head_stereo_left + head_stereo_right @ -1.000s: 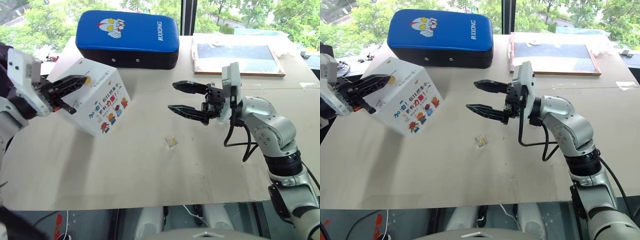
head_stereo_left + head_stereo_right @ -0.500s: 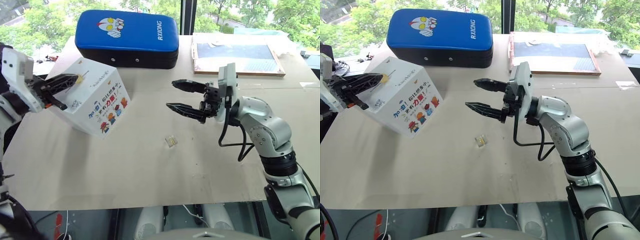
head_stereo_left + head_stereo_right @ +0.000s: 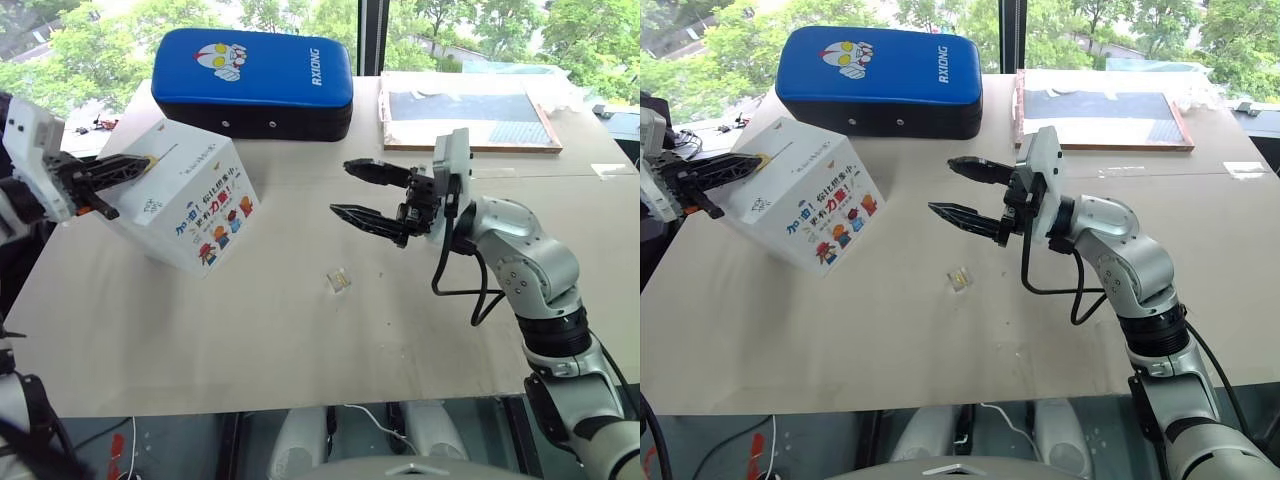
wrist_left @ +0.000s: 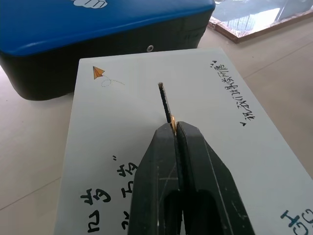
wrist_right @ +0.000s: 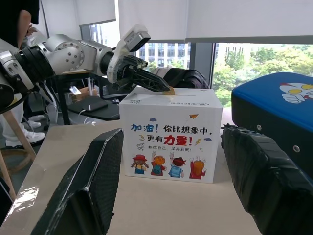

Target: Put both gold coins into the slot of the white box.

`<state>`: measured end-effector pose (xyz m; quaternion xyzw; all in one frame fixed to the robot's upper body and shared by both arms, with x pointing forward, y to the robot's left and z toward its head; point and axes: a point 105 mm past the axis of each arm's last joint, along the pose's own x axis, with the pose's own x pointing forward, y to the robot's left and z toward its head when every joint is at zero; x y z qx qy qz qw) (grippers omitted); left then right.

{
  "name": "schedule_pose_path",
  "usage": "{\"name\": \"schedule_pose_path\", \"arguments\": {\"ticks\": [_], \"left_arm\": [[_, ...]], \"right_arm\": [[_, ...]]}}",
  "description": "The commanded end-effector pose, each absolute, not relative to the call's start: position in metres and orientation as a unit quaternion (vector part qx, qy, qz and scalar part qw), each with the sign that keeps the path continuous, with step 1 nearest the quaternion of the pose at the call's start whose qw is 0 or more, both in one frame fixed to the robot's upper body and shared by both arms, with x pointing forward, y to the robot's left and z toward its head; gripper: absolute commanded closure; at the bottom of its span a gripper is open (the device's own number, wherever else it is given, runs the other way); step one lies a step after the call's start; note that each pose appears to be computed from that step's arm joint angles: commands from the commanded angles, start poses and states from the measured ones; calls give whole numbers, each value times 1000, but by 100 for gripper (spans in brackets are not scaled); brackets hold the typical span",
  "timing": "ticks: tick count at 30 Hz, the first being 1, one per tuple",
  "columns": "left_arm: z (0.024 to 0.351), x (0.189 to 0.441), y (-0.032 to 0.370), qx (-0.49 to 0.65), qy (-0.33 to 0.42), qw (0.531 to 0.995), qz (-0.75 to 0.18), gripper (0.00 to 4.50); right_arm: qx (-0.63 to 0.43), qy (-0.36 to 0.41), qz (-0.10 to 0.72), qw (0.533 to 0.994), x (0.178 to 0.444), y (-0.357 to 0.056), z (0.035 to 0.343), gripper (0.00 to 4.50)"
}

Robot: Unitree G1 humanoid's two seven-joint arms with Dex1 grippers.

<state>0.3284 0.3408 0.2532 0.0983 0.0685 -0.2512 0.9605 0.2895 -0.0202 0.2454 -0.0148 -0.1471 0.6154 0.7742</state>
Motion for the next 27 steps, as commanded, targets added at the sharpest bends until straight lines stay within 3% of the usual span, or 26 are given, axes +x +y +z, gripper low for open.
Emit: {"name": "schedule_pose_path", "arguments": {"ticks": [1, 3, 4, 7, 11, 13, 21, 27], "left_arm": [[236, 331, 344, 108, 100, 957, -249, 391], [238, 332, 342, 118, 92, 956, -254, 334], [241, 333, 342, 127, 82, 956, -251, 274], [263, 333, 336, 153, 17, 954, -255, 151], [330, 309, 287, 99, -133, 922, -350, 151], [332, 289, 252, 92, -131, 891, -425, 151], [228, 244, 190, 168, 81, 834, -520, 151], [186, 237, 186, 211, 140, 825, -505, 151]], "right_arm": [[-17, -173, 614, 770, 282, -20, 256, 104], [-16, -172, 614, 770, 281, -19, 255, 104], [-15, -169, 614, 771, 281, -19, 254, 104], [-30, -148, 612, 776, 283, -20, 243, 104], [-67, -100, 606, 786, 286, -20, 214, 104], [-90, -68, 604, 789, 286, -17, 191, 104], [-143, -14, 583, 799, 288, -9, 137, 104], [-144, -14, 577, 804, 288, -4, 131, 104]]}}
